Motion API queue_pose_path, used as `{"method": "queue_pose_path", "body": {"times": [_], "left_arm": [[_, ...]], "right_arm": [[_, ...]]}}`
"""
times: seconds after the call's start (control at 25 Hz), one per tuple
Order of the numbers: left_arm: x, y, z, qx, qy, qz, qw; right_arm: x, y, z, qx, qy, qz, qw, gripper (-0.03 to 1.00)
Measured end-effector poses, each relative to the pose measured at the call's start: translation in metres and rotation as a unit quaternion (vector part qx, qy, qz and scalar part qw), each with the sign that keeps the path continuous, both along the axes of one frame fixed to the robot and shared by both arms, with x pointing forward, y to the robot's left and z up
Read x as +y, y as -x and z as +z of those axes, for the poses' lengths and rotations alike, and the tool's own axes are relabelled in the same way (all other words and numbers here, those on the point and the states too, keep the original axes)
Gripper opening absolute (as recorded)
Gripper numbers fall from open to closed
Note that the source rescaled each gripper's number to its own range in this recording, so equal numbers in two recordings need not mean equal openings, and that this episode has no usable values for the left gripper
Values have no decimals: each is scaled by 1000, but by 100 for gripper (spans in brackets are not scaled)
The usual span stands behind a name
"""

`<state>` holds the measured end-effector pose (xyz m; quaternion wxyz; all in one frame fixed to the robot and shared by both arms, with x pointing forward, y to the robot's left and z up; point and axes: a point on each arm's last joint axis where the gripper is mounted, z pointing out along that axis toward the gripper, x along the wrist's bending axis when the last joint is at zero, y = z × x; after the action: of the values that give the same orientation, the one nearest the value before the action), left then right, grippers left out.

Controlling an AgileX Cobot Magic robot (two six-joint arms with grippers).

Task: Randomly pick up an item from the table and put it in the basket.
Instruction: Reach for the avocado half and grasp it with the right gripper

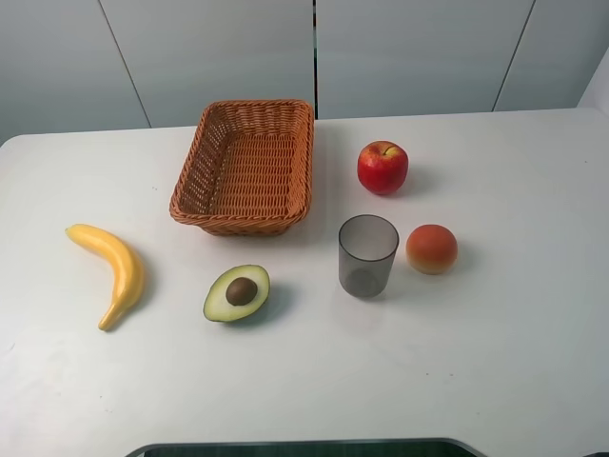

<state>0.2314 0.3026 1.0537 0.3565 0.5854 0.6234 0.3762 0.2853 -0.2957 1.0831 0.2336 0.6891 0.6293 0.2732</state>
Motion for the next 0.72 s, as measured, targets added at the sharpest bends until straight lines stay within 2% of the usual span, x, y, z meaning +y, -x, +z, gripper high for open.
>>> {"method": "queue_pose_path", "body": {"times": [0.2, 0.4, 0.6, 0.72], "left_arm": [[0, 0, 0, 0, 0, 0, 1000], [0, 0, 0, 0, 0, 0, 1000], [0, 0, 0, 0, 0, 0, 1000], [0, 0, 0, 0, 0, 0, 1000]], "right_arm": [[0, -48, 24, 58, -3, 13, 998, 100], [22, -86, 35, 94, 4, 102, 990, 100], [61, -119, 22, 146, 17, 187, 971, 100], [92, -133, 7, 165, -1, 196, 967, 100]]}}
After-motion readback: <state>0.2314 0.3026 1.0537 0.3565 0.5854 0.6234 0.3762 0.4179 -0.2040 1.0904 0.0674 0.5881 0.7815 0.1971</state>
